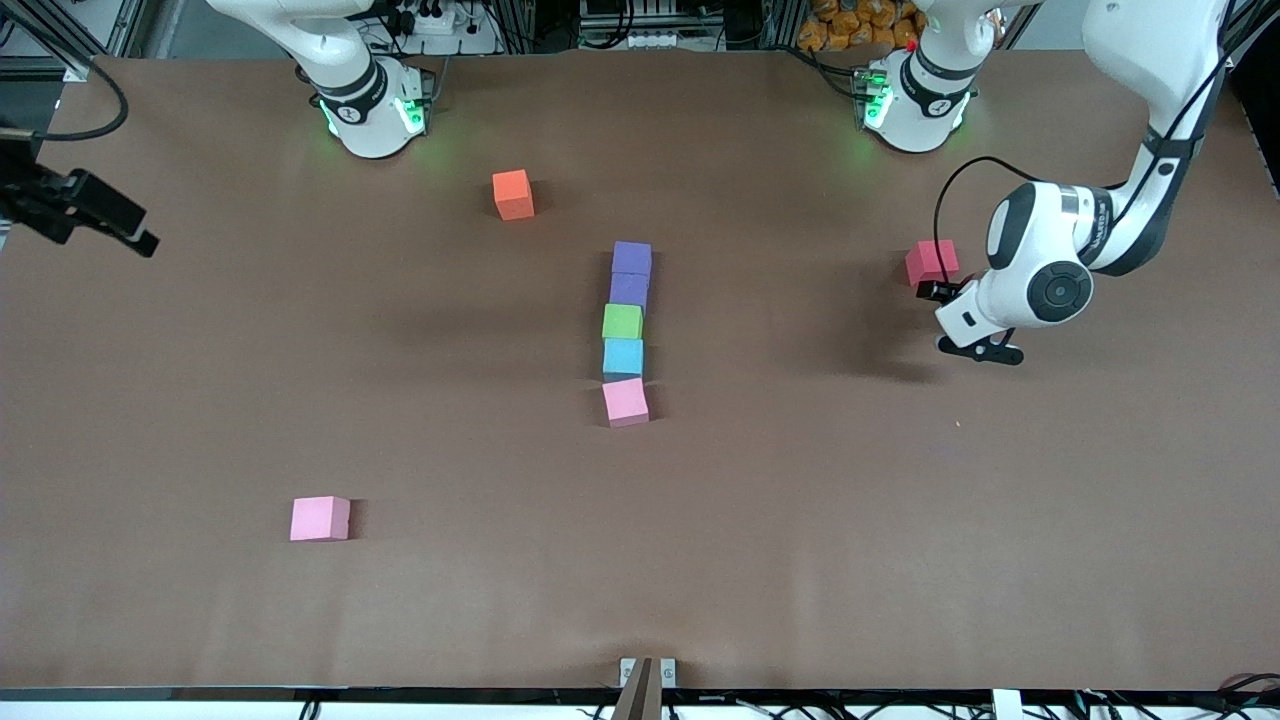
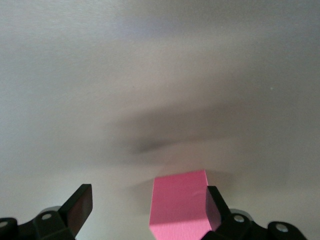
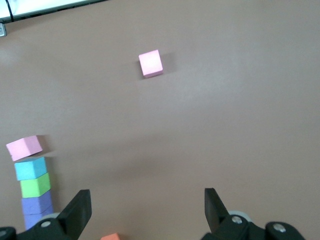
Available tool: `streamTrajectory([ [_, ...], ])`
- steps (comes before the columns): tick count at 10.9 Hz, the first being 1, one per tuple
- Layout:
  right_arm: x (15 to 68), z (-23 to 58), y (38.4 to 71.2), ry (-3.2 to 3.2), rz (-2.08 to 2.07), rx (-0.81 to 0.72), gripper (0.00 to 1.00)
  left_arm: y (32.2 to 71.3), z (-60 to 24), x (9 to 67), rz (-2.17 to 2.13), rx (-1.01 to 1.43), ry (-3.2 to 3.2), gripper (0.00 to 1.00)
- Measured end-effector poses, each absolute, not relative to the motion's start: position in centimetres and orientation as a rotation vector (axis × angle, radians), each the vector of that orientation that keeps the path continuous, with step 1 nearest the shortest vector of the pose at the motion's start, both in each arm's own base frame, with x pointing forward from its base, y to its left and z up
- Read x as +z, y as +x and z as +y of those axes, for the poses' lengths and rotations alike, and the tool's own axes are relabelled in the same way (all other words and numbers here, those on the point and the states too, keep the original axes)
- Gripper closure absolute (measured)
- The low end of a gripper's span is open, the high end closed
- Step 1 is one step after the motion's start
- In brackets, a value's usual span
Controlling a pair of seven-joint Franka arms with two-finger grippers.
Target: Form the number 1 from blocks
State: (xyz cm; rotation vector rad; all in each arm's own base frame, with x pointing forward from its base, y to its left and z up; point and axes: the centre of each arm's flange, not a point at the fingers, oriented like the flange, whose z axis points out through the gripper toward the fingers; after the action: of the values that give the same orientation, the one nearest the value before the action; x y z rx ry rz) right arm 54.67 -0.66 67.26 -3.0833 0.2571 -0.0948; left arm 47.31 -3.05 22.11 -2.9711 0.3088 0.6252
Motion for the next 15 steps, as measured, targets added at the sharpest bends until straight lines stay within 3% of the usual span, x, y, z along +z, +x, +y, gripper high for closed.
streamTrajectory([
  [7,64.6,-2.3,57.2,-3.126,0.228,-0.125,0.0,47.0,-2.7,24.4,0.14,0.612,-2.999,0.0],
  [15,64.5,-2.2,57.2,-3.139,0.222,-0.118,0.0,43.4,-4.5,22.6,0.048,0.575,-2.985,0.0],
])
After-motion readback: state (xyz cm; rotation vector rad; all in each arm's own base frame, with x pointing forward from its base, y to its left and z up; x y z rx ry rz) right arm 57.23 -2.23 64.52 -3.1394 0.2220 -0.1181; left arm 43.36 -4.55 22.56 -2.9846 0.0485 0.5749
